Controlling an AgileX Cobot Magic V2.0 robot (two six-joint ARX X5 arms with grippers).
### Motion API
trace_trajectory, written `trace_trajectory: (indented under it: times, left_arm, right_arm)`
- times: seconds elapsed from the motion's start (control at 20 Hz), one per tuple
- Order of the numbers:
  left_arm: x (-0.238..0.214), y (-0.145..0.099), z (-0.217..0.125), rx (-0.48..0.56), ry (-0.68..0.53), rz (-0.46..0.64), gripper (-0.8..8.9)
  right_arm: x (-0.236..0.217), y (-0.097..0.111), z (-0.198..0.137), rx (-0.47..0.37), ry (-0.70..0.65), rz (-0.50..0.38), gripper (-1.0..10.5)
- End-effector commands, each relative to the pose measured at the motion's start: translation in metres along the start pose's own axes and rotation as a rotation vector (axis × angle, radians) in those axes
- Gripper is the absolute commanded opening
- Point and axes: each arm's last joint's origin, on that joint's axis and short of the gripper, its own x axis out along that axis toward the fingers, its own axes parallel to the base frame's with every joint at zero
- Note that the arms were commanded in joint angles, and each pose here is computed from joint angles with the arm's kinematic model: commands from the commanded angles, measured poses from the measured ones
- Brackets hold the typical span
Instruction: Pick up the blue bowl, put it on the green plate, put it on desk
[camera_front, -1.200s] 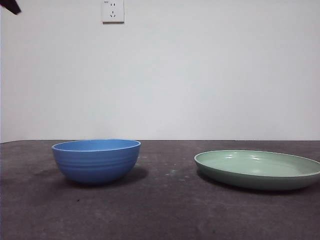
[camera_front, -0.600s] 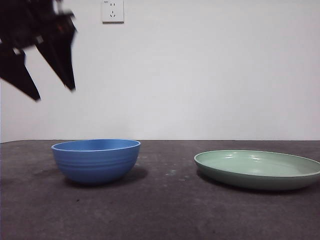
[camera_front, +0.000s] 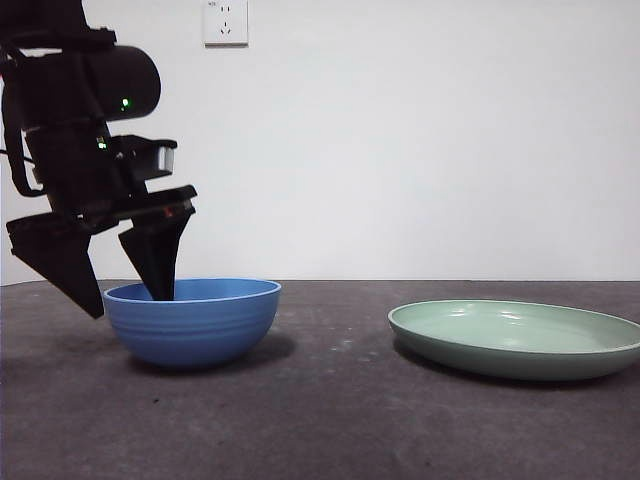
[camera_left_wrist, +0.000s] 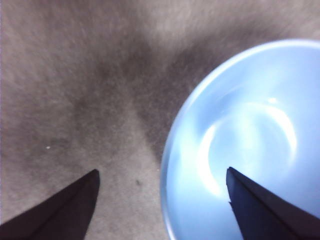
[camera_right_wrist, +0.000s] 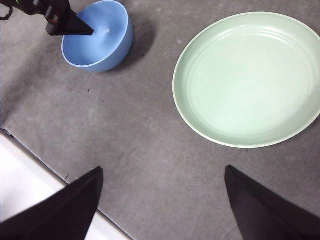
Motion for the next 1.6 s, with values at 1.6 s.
trace_trajectory:
  times: [1.6]
  left_arm:
    - [-0.071,-0.141,0.086,0.191,-0.314,-0.213,0.1]
  right_arm:
    - [-0.006,0.004,0.004,0.011,-0.035,-0.002,3.9]
